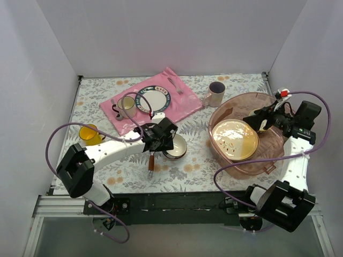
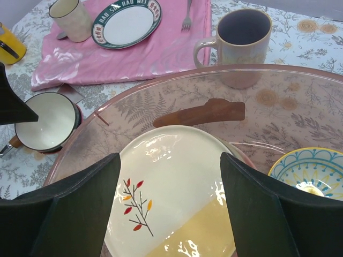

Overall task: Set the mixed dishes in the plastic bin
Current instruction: Pick up the bowl from the center of the board.

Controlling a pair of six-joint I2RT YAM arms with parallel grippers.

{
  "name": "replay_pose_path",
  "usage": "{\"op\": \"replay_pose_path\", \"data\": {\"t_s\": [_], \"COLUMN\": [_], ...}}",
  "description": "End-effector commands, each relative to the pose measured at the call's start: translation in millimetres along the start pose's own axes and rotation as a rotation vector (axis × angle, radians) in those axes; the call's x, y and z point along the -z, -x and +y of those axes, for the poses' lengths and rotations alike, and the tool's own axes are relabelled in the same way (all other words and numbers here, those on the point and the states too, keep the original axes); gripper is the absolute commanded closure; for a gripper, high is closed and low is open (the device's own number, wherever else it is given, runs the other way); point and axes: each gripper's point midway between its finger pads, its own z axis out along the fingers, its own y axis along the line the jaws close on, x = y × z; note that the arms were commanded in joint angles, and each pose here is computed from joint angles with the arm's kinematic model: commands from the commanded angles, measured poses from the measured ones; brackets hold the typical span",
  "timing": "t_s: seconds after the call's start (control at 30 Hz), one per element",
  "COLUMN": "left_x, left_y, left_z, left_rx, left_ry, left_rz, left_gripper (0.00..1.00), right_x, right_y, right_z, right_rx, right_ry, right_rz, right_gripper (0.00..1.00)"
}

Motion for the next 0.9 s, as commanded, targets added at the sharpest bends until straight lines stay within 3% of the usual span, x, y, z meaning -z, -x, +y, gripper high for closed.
{"op": "replay_pose_path", "data": {"t_s": [0.0,0.17,0.3,0.43,0.87], "left_x": [2,-2,5,15,54], "left_y": [9,6,14,20,41], "left_z": [3,1,-4,-12,-28], "left_rx": [-0.04,-0.063,-0.069,-0.056,0.034], "left_ry": [0.042,0.049,0.024,-0.022,-0.214], "left_rz": [-0.004,0.02,0.002,-0.012,-0.117], "left_gripper": [0.53,0.62,0.87,1.0,1.0], "right_x": [2,3,4,6,15], "right_y": [8,10,14,17,30], "right_z": [10,13,15,18,37], "right_rx": [0.045,0.051,0.058,0.064,0.16], "right_ry": [0.026,0.034,0.037,0.044,0.081], "right_rz": [-0.025,-0.03,-0.031,-0.03,-0.005], "right_gripper": [0.17,0.17,0.17,0.17,0.17]}}
